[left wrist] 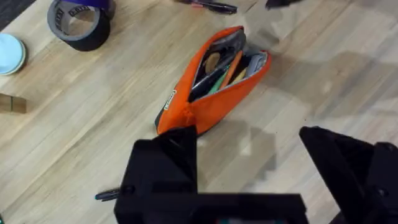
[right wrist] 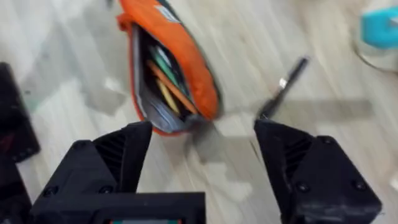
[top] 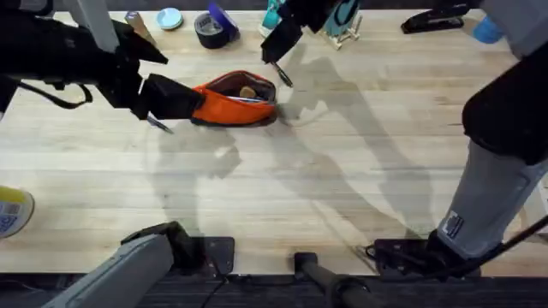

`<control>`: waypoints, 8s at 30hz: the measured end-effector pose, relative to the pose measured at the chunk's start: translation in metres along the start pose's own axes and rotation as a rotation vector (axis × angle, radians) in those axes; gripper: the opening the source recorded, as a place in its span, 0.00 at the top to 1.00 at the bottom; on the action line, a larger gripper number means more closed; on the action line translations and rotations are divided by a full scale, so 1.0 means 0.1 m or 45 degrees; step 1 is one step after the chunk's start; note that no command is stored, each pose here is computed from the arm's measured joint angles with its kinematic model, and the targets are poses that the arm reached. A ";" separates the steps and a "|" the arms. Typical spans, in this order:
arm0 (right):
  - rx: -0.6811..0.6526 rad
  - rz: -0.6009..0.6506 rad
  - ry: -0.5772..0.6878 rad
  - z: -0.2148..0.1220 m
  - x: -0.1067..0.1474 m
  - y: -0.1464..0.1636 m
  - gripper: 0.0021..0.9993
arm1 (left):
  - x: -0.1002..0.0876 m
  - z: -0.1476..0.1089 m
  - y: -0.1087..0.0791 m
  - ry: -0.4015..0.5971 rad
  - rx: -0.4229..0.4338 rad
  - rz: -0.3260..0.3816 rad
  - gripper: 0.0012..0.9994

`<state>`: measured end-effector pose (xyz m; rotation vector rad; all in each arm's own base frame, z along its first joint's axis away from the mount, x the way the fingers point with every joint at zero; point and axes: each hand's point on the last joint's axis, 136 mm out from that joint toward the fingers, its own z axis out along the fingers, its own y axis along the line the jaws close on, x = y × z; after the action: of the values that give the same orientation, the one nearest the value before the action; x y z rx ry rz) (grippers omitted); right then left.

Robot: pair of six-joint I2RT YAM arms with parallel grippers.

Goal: Unzip the bag, pick up the pens from the table one at a time and place them inside, then zip the bag closed.

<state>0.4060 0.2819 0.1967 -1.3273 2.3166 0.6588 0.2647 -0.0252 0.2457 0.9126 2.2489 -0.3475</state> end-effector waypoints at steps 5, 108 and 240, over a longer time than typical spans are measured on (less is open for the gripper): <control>0.195 0.007 0.023 -0.26 -0.09 -0.17 0.00 | 0.00 0.00 0.00 0.000 0.000 0.000 0.01; 0.308 0.227 0.316 1.26 0.50 -0.89 0.97 | 0.00 0.00 0.00 0.000 0.001 -0.001 0.01; 0.252 -0.088 0.391 1.30 0.57 -0.88 0.96 | 0.00 0.00 0.00 0.000 0.001 -0.001 0.01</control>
<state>0.4687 0.2783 0.0422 -1.4913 2.4805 0.2064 0.2646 -0.0252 0.2457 0.9122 2.2496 -0.3483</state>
